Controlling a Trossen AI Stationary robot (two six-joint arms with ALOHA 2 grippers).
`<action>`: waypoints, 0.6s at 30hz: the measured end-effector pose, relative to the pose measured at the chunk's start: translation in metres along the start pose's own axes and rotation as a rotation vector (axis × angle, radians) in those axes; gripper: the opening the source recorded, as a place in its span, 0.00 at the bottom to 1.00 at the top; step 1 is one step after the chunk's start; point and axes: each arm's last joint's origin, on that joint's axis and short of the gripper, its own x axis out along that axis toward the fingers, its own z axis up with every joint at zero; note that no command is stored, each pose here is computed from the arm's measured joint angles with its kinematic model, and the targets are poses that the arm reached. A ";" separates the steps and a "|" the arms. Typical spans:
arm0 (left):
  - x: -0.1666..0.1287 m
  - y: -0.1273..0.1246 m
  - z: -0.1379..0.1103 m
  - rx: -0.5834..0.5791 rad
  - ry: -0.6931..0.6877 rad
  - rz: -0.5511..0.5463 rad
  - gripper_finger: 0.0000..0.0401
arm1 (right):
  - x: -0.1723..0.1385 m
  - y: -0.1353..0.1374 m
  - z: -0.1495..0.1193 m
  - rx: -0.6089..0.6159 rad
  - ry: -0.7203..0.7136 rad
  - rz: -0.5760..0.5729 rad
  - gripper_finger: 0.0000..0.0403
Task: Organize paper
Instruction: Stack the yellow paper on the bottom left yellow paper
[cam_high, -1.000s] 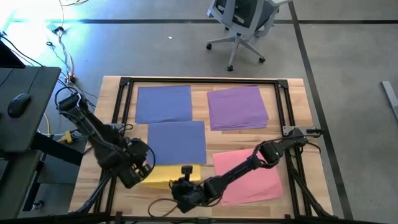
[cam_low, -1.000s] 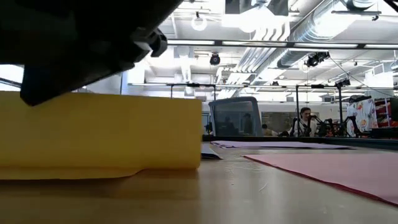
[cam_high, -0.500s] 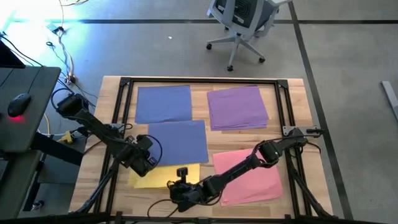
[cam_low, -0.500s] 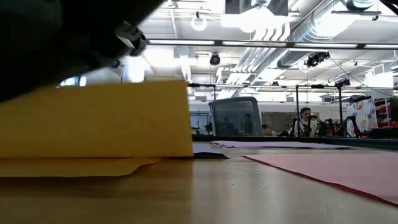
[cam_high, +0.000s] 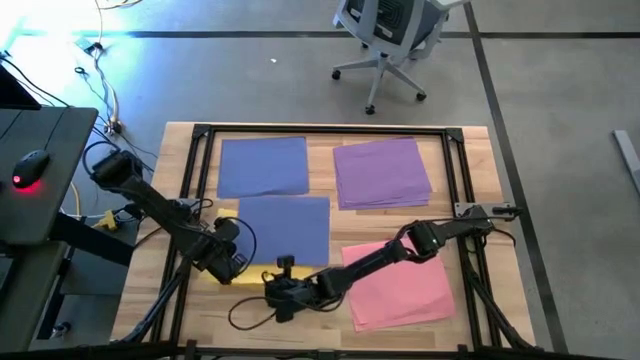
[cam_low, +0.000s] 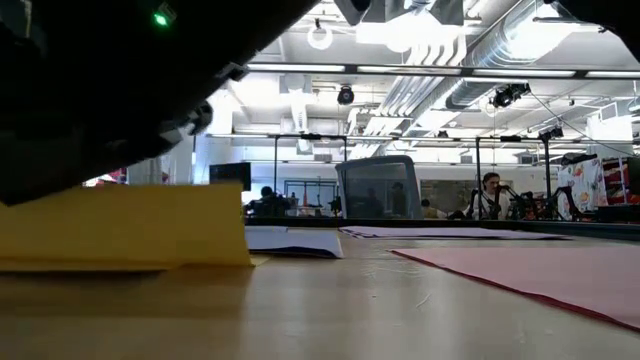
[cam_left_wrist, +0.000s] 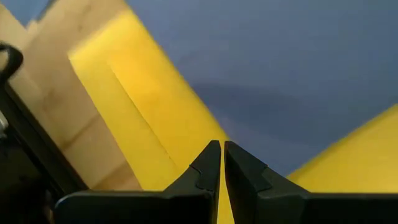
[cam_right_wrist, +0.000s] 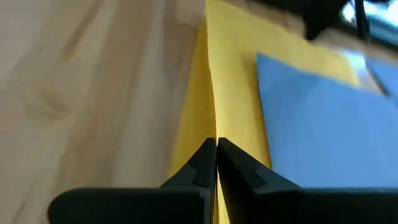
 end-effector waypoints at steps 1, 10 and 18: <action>0.005 0.002 -0.003 -0.013 0.018 0.004 0.00 | -0.001 0.003 -0.002 0.008 0.021 0.013 0.00; 0.035 -0.004 -0.020 -0.161 0.050 -0.207 0.00 | -0.025 0.035 -0.018 0.087 0.154 0.068 0.00; 0.038 -0.025 -0.040 -0.206 0.055 -0.361 0.00 | -0.047 0.048 -0.013 0.179 0.165 0.096 0.00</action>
